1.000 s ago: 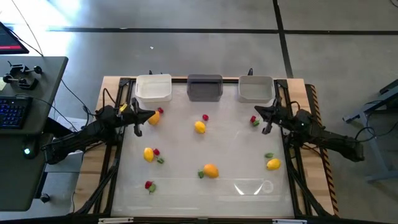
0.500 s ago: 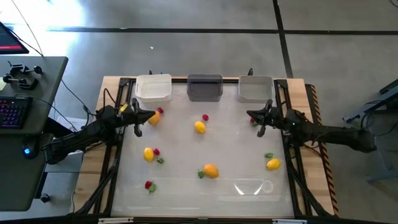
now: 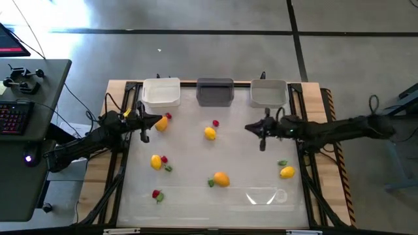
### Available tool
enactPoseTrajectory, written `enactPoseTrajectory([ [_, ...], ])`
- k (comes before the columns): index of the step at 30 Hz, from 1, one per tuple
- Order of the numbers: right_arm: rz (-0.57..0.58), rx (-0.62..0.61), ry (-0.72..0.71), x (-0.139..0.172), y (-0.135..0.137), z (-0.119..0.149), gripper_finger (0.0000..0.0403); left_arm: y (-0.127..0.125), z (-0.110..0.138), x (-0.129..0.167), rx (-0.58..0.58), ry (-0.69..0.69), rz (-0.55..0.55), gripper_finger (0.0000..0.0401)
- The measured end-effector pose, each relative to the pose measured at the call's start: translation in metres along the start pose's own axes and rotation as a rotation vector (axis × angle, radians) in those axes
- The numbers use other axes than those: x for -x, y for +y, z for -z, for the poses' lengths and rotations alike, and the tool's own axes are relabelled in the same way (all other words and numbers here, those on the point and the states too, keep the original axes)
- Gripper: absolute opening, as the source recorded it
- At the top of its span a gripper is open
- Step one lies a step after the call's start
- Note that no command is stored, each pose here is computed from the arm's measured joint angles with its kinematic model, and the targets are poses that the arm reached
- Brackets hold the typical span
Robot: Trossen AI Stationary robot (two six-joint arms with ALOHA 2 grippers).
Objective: Sort produce into baskets
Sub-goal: Put the lemon into the black bin
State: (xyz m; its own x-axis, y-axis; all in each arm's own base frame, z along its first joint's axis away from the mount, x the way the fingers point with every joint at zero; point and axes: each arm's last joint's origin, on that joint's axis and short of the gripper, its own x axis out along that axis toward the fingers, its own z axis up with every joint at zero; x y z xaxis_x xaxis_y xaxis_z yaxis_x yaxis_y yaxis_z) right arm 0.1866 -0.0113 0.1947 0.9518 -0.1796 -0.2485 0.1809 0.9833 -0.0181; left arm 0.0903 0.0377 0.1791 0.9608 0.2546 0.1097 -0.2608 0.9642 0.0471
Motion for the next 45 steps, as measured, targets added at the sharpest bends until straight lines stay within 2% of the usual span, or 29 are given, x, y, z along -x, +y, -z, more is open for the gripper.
enactPoseTrajectory([
  [7,-0.03,0.03,0.097,-0.043,0.023,-0.014,0.0124,0.0,0.001,0.0,0.035,0.014,0.007,0.0],
  [13,-0.074,0.047,0.134,-0.083,0.042,-0.028,0.0182,0.0,0.003,0.0,0.038,0.035,0.008,0.0],
  [21,-0.152,0.042,0.204,-0.145,0.072,-0.031,0.0204,0.0,0.003,0.0,0.005,0.035,0.01,0.0],
  [25,-0.182,0.043,0.295,-0.167,0.086,-0.032,0.0204,0.0,0.003,0.0,0.004,0.035,0.009,0.0],
  [29,-0.204,0.049,0.436,-0.171,0.097,-0.04,0.0204,0.0,0.003,0.0,0.002,0.035,0.009,0.0],
  [34,-0.242,0.076,0.539,-0.164,0.115,-0.055,0.0204,0.0,0.005,0.0,0.005,0.046,0.01,0.0],
  [38,-0.287,0.03,0.662,-0.155,0.126,-0.063,0.0204,0.0,0.006,0.0,0.009,0.064,0.01,0.0],
  [41,-0.274,-0.011,0.756,-0.147,0.133,-0.065,0.0204,0.0,0.007,0.0,0.009,0.069,0.01,0.0],
  [45,-0.29,-0.006,0.829,-0.134,0.149,-0.063,0.0213,0.0,0.007,0.0,0.01,0.07,0.01,0.0],
])
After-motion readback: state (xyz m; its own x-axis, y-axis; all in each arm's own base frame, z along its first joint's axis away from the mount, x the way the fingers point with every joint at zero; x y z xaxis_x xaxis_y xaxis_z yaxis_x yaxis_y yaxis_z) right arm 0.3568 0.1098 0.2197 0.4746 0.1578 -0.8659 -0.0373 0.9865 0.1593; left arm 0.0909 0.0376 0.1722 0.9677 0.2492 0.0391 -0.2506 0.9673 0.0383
